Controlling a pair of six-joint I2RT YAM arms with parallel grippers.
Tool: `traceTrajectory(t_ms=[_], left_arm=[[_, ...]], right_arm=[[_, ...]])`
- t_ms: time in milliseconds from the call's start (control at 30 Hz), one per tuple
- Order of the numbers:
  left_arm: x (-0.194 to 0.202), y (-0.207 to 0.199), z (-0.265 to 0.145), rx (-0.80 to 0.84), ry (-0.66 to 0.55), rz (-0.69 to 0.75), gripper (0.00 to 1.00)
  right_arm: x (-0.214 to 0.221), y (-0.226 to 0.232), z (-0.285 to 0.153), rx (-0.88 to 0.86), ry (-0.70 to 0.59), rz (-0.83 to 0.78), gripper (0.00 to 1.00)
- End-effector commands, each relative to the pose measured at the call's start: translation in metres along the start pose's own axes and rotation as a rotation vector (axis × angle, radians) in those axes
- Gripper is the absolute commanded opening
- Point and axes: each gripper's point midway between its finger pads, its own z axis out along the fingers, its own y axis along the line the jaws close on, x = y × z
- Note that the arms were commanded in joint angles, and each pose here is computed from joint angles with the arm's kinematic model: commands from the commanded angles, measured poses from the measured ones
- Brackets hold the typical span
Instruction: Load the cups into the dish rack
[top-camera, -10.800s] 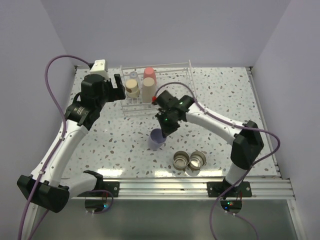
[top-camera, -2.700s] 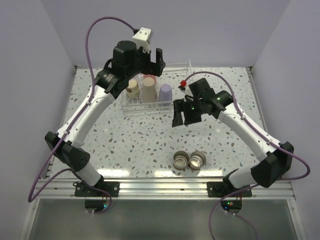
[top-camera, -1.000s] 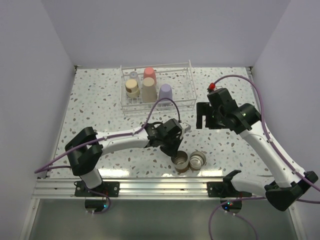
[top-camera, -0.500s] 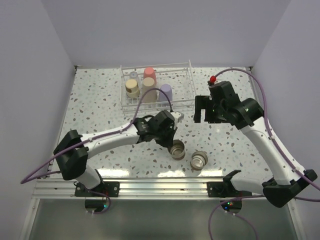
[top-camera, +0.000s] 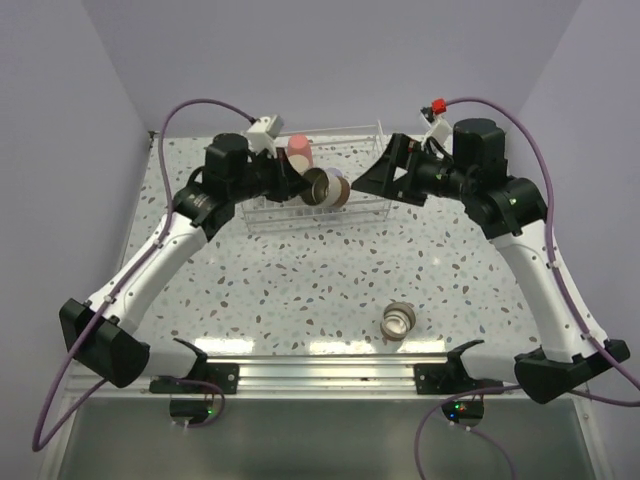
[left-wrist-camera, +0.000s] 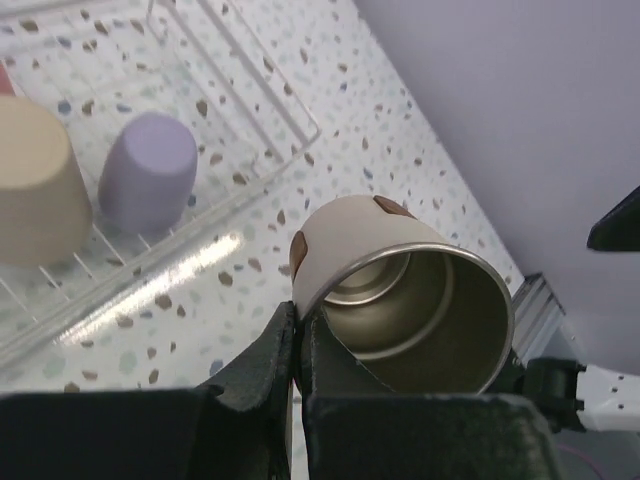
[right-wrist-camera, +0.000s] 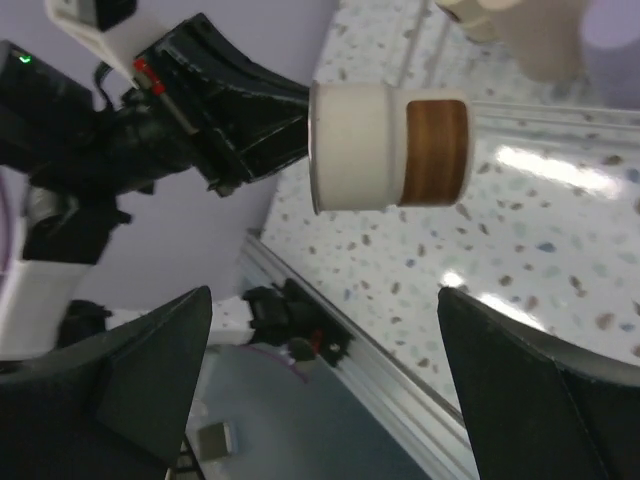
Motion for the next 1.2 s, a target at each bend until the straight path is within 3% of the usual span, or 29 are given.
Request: traceTrajectory(t_ms=[0, 67, 233, 500, 1167], left_arm=[[-0.066, -0.042, -0.034, 0.29, -0.192, -0.001, 0.0], [-0.094, -0.045, -0.05, 0.366, -0.302, -0.027, 0.0], [-0.111, -0.055, -0.079, 0.55, -0.406, -0.079, 0.0], [-0.117, -0.06, -0.103, 0.683, -0.465, -0.09, 0.0], [-0.114, -0.042, -0.082, 0.675, -0.446, -0.175, 0.0]], right_arm=[[-0.027, 0.076, -0.003, -0.381, -0.002, 0.113, 0.98], [-0.044, 0.094, -0.001, -0.472, -0.031, 0.152, 0.98], [-0.059, 0.097, 0.017, -0.485, -0.017, 0.177, 0.98], [-0.075, 0.101, 0.033, -0.546, -0.029, 0.261, 0.98], [-0.07, 0.115, 0.041, -0.605, 0.019, 0.289, 0.98]])
